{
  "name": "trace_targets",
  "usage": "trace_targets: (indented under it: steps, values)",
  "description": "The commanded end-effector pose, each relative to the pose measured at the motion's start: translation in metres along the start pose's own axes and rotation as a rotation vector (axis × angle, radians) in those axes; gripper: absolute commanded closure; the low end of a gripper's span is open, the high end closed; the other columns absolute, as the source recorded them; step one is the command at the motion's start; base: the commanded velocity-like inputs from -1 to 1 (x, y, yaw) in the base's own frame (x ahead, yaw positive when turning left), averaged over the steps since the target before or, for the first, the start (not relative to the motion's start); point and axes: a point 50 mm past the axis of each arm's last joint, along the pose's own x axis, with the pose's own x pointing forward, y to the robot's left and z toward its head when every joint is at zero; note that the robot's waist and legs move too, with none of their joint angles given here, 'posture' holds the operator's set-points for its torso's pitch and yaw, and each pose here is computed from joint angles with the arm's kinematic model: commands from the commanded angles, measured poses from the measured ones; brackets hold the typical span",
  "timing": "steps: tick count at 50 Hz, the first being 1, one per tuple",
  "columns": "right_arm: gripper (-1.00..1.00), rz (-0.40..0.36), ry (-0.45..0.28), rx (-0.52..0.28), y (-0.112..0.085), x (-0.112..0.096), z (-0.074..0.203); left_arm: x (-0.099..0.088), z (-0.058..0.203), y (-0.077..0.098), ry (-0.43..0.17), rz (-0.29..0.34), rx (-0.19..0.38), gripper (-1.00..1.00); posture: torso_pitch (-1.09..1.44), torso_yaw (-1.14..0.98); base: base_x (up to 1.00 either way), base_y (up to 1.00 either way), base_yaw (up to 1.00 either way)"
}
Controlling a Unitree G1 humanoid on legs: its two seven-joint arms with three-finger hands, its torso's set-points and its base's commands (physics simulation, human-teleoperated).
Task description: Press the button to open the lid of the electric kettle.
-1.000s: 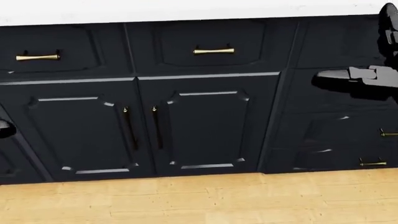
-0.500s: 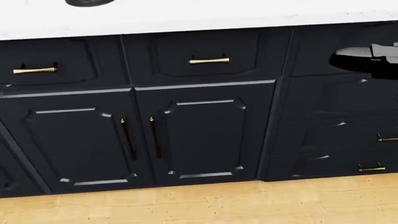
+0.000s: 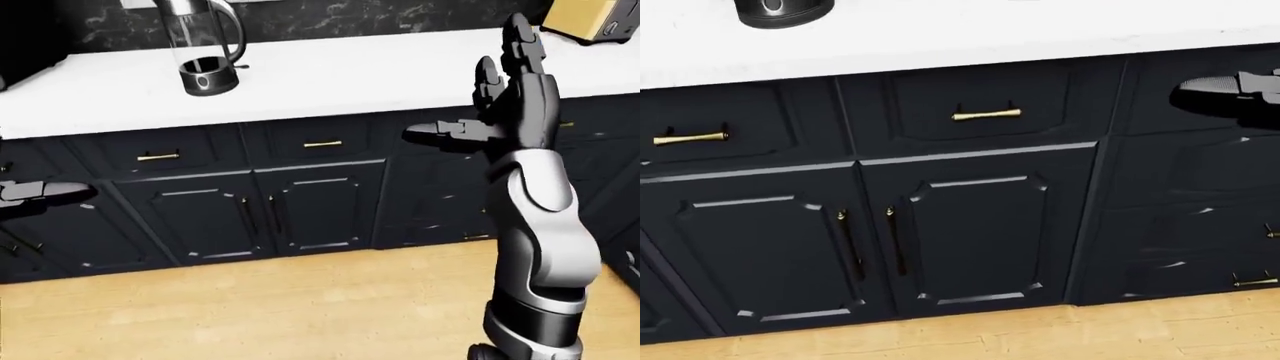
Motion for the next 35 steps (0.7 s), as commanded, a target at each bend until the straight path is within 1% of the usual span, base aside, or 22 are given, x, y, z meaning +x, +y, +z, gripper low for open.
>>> trace_targets:
  steps: [1, 35]
  values:
    - [-1.0, -0.013, -0.094, -0.011, -0.0034, 0.0005, 0.0212, 0.0, 0.0142, -0.0014, -0.081, -0.006, 0.013, -1.0, 0.0, 0.0, 0.21, 0.31, 0.0]
    - [-1.0, -0.012, -0.098, -0.01, -0.0038, 0.0001, 0.0226, -0.0001, 0.0148, -0.0026, -0.084, -0.01, 0.019, -1.0, 0.0, 0.0, 0.2, 0.31, 0.0]
